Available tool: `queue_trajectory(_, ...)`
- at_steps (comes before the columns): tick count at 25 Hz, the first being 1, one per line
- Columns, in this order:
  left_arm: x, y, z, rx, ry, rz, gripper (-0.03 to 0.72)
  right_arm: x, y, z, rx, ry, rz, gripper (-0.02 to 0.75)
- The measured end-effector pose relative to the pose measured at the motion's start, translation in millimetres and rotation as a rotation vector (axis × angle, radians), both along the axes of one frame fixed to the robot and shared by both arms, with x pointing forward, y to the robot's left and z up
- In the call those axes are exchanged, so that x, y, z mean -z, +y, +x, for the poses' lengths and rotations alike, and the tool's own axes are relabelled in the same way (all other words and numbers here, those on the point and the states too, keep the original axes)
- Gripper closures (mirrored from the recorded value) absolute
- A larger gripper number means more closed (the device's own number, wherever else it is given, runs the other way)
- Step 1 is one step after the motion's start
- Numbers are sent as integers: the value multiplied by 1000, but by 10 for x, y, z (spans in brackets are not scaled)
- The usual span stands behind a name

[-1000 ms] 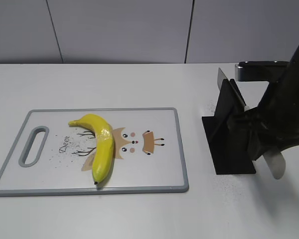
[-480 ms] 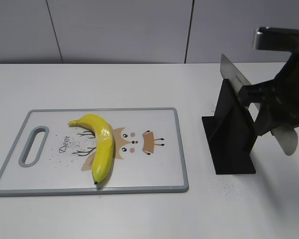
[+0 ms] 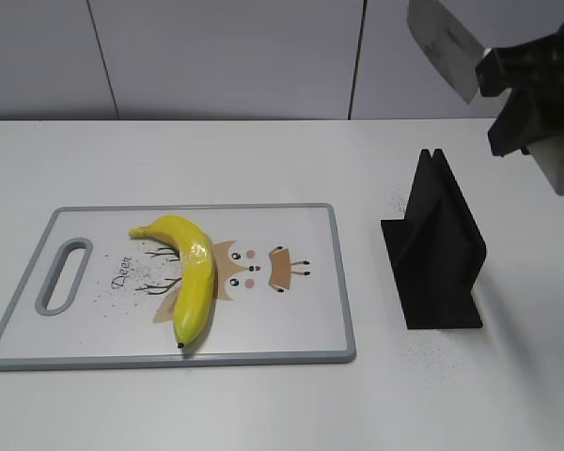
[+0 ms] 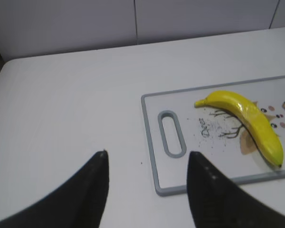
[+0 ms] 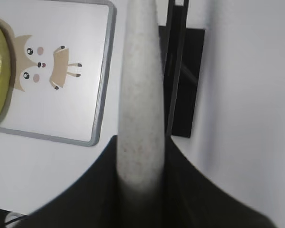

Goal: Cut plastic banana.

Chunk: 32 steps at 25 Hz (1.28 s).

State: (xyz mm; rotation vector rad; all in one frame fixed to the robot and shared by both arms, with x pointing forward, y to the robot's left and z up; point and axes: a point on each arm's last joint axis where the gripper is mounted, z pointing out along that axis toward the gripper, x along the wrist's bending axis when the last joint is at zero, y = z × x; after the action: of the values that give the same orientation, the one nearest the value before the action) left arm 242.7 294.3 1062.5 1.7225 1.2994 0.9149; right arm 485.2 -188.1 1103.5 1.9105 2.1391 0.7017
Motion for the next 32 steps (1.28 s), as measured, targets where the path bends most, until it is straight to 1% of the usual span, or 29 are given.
queue_trajectory(3,-131,-14,199,-8,-21,-7,178,-67,67,161,-114,-21,-65,576)
queue_trajectory(5,-174,-30,399,-14,9,-6,178,-56,131,305,-193,-4,-114,577)
queue_trajectory(8,-213,-61,777,-21,84,-1,178,-21,246,527,-329,6,-167,577)
queue_trajectory(9,-242,-72,890,-22,96,-2,178,2,293,600,-380,6,-175,577)
queue_trajectory(11,-280,-103,1166,-7,146,19,174,55,381,720,-477,-1,-180,577)
queue_trajectory(14,-408,-173,1559,52,192,51,126,158,498,856,-636,-10,-186,577)
queue_trajectory(16,-489,-237,1798,118,217,72,83,245,556,920,-741,-5,-196,577)
queue_trajectory(17,-526,-270,1923,160,238,92,74,270,583,940,-803,-13,-200,577)
queue_trajectory(18,-532,-307,2042,207,271,106,68,305,609,959,-860,-14,-201,577)
queue_trajectory(20,-607,-382,2261,303,304,129,62,353,669,980,-986,-36,-187,577)
queue_trajectory(23,-643,-502,2547,490,346,177,62,410,760,1027,-1125,-70,-151,577)
queue_trajectory(25,-622,-570,2698,605,382,202,67,437,817,1066,-1192,-84,-124,577)
queue_trajectory(27,-612,-641,2814,695,394,240,78,470,875,1100,-1250,-103,-100,577)
queue_trajectory(30,-543,-808,2930,822,387,308,88,522,970,1160,-1309,-130,-98,577)
queue_trajectory(32,-495,-944,2954,887,375,342,92,547,1026,1190,-1331,-141,-97,577)
